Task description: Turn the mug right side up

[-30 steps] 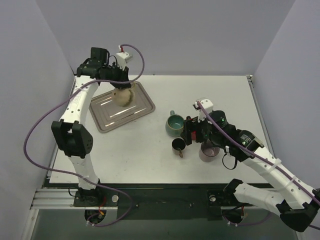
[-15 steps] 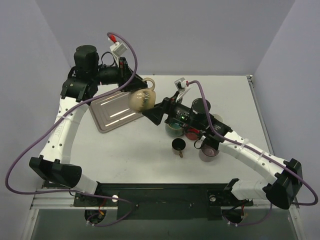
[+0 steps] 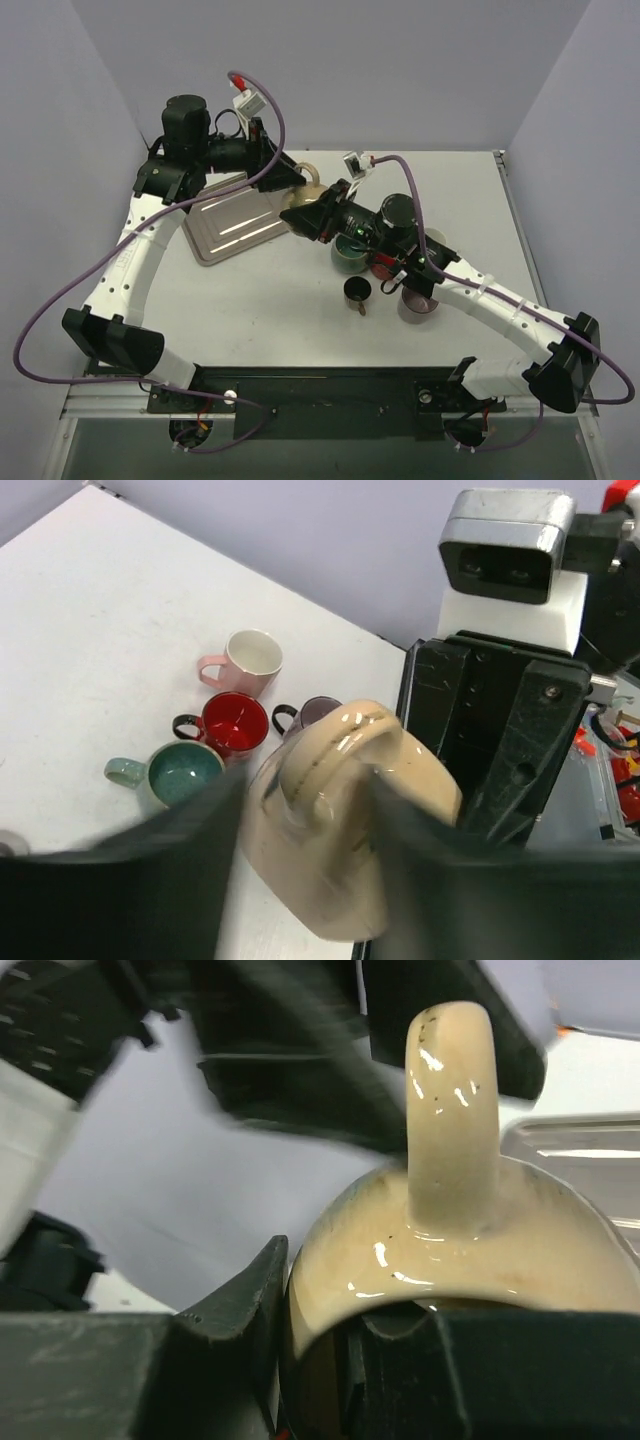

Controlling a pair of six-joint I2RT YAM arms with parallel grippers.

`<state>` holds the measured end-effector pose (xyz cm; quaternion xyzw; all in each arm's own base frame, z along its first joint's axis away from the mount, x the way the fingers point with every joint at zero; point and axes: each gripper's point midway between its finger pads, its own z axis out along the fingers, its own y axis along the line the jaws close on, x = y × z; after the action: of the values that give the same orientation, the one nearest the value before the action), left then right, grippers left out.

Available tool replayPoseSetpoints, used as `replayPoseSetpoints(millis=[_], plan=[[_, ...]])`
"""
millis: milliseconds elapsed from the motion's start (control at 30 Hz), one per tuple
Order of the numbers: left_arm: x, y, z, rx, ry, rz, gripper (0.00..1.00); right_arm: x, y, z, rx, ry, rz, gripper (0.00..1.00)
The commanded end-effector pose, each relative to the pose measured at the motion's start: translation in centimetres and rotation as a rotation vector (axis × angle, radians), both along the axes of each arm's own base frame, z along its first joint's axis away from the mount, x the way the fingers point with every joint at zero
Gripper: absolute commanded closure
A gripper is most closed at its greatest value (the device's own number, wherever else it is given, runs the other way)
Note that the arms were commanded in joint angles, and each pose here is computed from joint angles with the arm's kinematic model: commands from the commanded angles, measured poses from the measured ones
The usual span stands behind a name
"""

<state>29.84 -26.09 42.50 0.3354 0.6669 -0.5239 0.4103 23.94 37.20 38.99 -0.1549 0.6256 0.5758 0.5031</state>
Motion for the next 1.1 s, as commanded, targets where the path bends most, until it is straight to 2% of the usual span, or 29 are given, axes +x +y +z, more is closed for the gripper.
replayPoseSetpoints(millis=[0, 33, 67, 100, 133, 200, 233, 333, 367, 500, 700, 800, 933, 1067], plan=[[2.3, 2.1, -1.0, 0.087, -0.077, 0.129, 0.15, 1.7, -3.1, -1.1, -0.253, -0.093, -0.184, 1.0], [2.8, 3.1, -2.2, 0.137, -0.054, 0.182, 0.14, 1.8, -3.3, -2.6, -0.333, -0.079, -0.202, 1.0], [5.0, 5.5, -3.9, 0.235, -0.097, 0.309, 0.13, 1.8, -3.8, -4.6, -0.452, -0.075, -0.224, 1.0], [5.8, 7.0, -4.2, 0.28, -0.127, 0.384, 0.13, 1.9, -3.7, -6.4, -0.523, -0.057, -0.218, 1.0], [8.0, 10.1, -5.8, 0.35, -0.132, 0.519, 0.13, 1.4, -3.9, -8.6, -0.624, -0.034, -0.201, 1.0], [10.2, 15.4, -7.5, 0.403, -0.138, 0.71, 0.13, 0.5, -3.4, -12.4, -0.783, -0.009, -0.162, 1.0], [10.3, 16.9, -9.2, 0.425, -0.117, 0.752, 0.12, 0.8, -3.0, -14.7, -0.863, 0.009, -0.163, 1.0], [11.9, 24.1, -10.8, 0.501, -0.154, 0.997, 0.12, -0.4, -2.3, -18.6, -1.057, 0.03, -0.127, 1.0], [11.7, 25.8, -12.8, 0.555, -0.134, 1.046, 0.11, -0.6, -1.9, -20.5, -1.118, 0.048, -0.112, 1.0], [11.1, 28.1, -16.9, 0.608, -0.071, 1.103, 0.1, -0.5, -1.8, -25.0, -1.265, 0.118, -0.105, 1.0], [10.1, 28.3, -21.3, 0.596, 0.031, 1.077, 0.08, -1.3, -1.5, -29.9, -1.337, 0.208, -0.056, 1.0], [9.8, 28.3, -22.4, 0.591, 0.036, 1.079, 0.07, -1.6, -2.0, -32.0, -1.383, 0.251, -0.056, 1.0], [9.3, 28.0, -23.9, 0.584, 0.044, 1.069, 0.07, -2.1, -2.3, -34.0, -1.41, 0.306, -0.028, 1.0], [9.1, 27.7, -24.8, 0.585, 0.066, 1.051, 0.06, -2.4, -2.3, -34.9, -1.367, 0.359, -0.003, 1.0]])
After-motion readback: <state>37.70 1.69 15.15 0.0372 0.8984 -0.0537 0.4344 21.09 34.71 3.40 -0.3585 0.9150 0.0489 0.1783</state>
